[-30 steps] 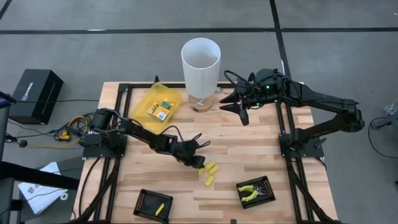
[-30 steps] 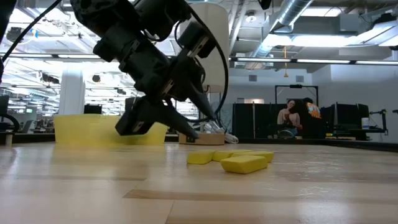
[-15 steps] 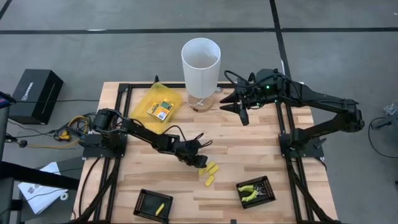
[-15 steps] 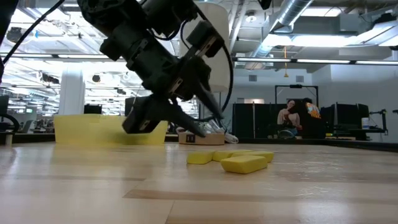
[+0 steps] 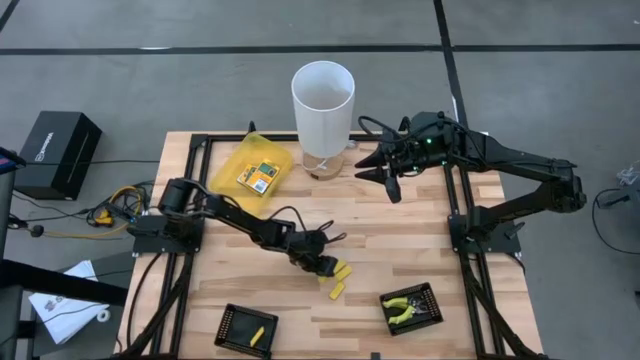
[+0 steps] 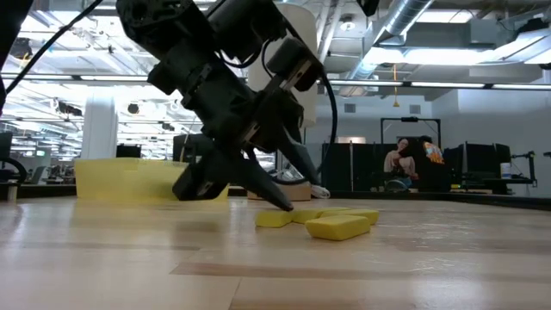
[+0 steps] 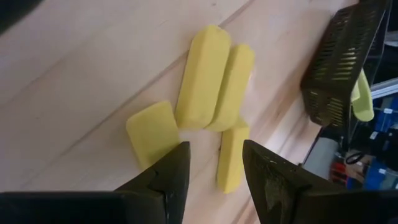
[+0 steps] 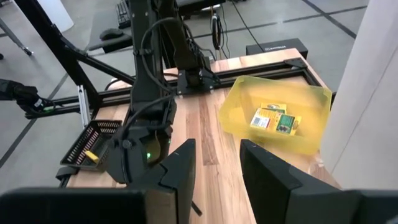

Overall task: Pick & Place School Supplies
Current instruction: Put the eraser into the bottom left black bin

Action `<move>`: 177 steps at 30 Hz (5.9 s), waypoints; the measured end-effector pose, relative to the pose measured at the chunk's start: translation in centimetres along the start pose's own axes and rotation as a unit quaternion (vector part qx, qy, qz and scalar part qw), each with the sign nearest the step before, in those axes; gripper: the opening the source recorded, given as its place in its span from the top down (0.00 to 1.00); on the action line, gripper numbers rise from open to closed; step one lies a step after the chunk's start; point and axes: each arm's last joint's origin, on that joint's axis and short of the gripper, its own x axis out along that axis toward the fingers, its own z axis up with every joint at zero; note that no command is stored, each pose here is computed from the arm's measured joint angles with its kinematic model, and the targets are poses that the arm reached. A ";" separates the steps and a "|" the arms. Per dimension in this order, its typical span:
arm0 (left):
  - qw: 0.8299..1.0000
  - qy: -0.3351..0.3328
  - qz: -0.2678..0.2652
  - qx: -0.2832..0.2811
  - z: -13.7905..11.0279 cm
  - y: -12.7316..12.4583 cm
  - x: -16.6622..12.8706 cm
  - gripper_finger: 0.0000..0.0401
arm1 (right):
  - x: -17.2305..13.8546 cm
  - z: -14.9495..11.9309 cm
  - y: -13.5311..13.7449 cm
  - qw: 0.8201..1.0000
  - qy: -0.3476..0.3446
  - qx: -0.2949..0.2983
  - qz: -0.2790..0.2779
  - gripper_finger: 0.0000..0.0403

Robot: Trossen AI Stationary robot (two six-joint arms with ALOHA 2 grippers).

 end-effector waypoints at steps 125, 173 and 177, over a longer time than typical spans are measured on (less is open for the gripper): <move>0.999 0.023 0.019 0.015 0.2 1.0 -0.6 0.64 | 0.0 -0.2 0.0 1.000 0.009 -0.011 0.000 0.71; 0.993 0.072 0.086 0.020 -0.4 3.1 -0.8 0.69 | -0.2 -0.3 -0.9 1.000 0.017 -0.012 -0.005 0.71; 0.993 0.073 0.091 0.019 -0.5 3.2 -0.9 0.70 | -0.2 -0.3 -0.9 1.000 0.017 -0.013 -0.006 0.71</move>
